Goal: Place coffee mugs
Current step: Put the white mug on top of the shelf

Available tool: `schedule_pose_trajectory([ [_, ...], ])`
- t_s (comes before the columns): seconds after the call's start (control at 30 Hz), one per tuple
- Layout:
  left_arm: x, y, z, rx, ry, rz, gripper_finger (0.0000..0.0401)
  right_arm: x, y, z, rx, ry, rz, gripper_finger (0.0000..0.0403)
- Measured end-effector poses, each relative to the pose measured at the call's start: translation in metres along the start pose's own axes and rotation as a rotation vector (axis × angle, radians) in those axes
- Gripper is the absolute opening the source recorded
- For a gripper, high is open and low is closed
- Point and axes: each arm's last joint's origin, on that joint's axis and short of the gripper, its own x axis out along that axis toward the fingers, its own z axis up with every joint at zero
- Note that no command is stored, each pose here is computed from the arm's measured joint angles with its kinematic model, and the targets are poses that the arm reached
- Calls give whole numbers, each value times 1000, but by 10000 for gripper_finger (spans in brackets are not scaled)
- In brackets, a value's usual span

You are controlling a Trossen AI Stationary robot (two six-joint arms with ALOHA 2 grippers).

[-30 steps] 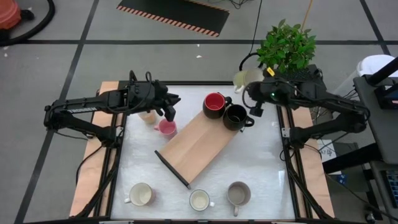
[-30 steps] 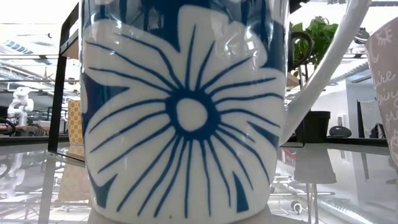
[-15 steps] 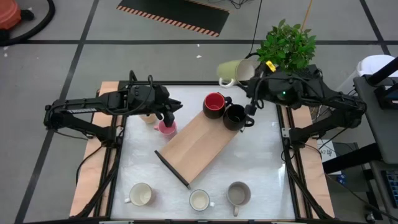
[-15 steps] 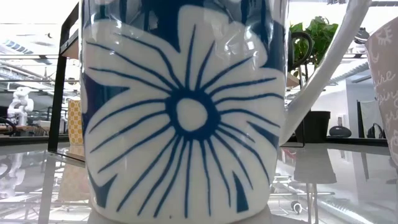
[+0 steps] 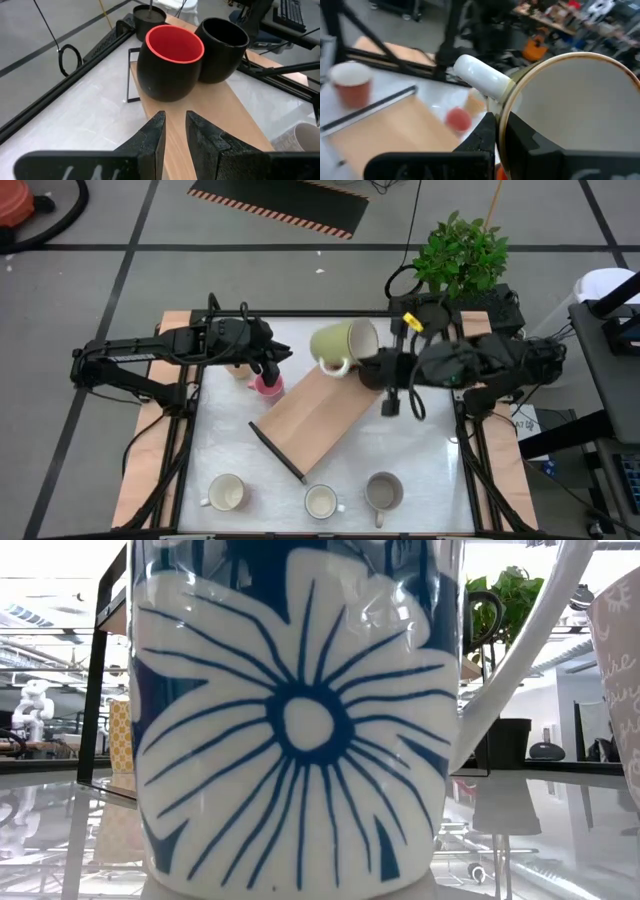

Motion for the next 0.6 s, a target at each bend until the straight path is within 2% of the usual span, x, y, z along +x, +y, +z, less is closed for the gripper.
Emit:
schedule_pose_trajectory([
  [0.17,0,-1,0,3,1,-3,78,-3,21,-1,4,85,159,6],
  [0.4,0,-1,0,32,1,-3,78,2,45,-17,-44,280,366,6],
  [0.6,0,-1,0,13,0,-3,78,3,48,-21,-99,312,444,6],
])
